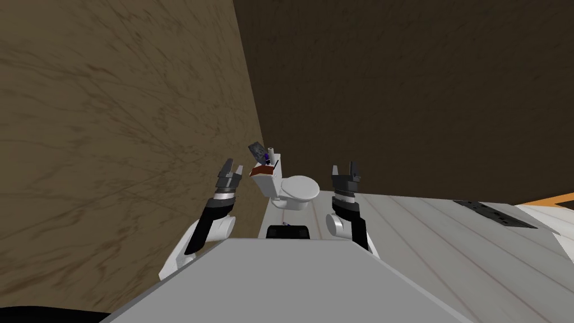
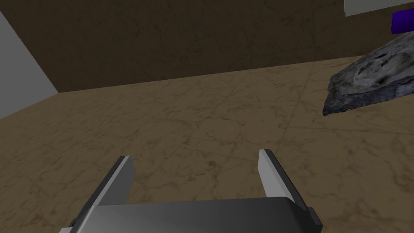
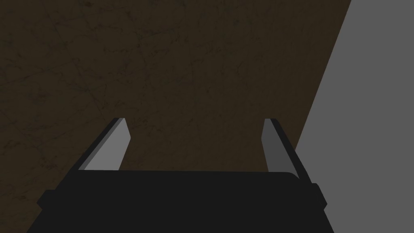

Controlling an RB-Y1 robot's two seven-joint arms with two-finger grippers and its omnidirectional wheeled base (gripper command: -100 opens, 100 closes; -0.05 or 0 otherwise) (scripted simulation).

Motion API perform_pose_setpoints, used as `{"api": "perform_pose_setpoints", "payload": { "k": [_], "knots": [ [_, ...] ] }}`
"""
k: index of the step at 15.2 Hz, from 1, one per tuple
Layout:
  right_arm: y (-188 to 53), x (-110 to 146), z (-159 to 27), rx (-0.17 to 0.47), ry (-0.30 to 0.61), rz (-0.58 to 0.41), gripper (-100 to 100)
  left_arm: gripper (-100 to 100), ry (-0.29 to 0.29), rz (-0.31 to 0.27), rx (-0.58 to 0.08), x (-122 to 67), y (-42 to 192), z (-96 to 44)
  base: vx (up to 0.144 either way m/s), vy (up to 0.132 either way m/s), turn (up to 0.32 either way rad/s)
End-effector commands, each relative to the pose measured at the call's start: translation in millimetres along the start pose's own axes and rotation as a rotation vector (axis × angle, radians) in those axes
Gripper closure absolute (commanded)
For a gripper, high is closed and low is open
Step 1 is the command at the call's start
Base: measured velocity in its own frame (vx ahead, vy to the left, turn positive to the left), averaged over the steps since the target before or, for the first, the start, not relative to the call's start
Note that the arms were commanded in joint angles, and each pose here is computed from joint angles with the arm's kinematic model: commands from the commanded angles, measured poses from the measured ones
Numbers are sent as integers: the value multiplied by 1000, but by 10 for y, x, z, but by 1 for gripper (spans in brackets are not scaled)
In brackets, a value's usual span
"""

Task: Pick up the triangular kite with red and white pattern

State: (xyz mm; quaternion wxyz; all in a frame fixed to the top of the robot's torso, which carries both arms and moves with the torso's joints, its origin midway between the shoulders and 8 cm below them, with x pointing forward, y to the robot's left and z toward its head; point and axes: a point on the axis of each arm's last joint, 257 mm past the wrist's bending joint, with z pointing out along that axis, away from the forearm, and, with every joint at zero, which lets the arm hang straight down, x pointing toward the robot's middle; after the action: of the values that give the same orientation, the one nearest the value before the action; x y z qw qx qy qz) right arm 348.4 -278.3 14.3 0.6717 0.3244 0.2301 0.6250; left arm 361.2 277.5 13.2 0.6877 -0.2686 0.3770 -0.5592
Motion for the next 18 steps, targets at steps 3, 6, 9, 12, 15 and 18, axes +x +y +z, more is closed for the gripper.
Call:
{"api": "perform_pose_setpoints", "payload": {
  "k": [3, 6, 9, 12, 15, 18],
  "knots": [
    [0, 0, 0, 0, 0, 0, 0, -100, 56, 23, -62, 33, 330, -42, 13, -12, 25],
    [0, 0, 0, 0, 0, 0, 0, -100, 79, 34, -115, 12, 597, -89, 12, -15, 33],
    [0, 0, 0, 0, 0, 0, 0, -100, 84, 36, -134, -1, 690, -108, 8, -13, 19],
    [0, 0, 0, 0, 0, 0, 0, -100, 84, 36, -134, -1, 690, -108, 8, -6, -7],
    [0, 0, 0, 0, 0, 0, 0, -100, 87, 38, -153, -18, 784, -128, 7, -10, 1],
    [0, 0, 0, 0, 0, 0, 0, -100, 87, 38, -153, -18, 784, -128, -1, -15, 10]
  ]
}}
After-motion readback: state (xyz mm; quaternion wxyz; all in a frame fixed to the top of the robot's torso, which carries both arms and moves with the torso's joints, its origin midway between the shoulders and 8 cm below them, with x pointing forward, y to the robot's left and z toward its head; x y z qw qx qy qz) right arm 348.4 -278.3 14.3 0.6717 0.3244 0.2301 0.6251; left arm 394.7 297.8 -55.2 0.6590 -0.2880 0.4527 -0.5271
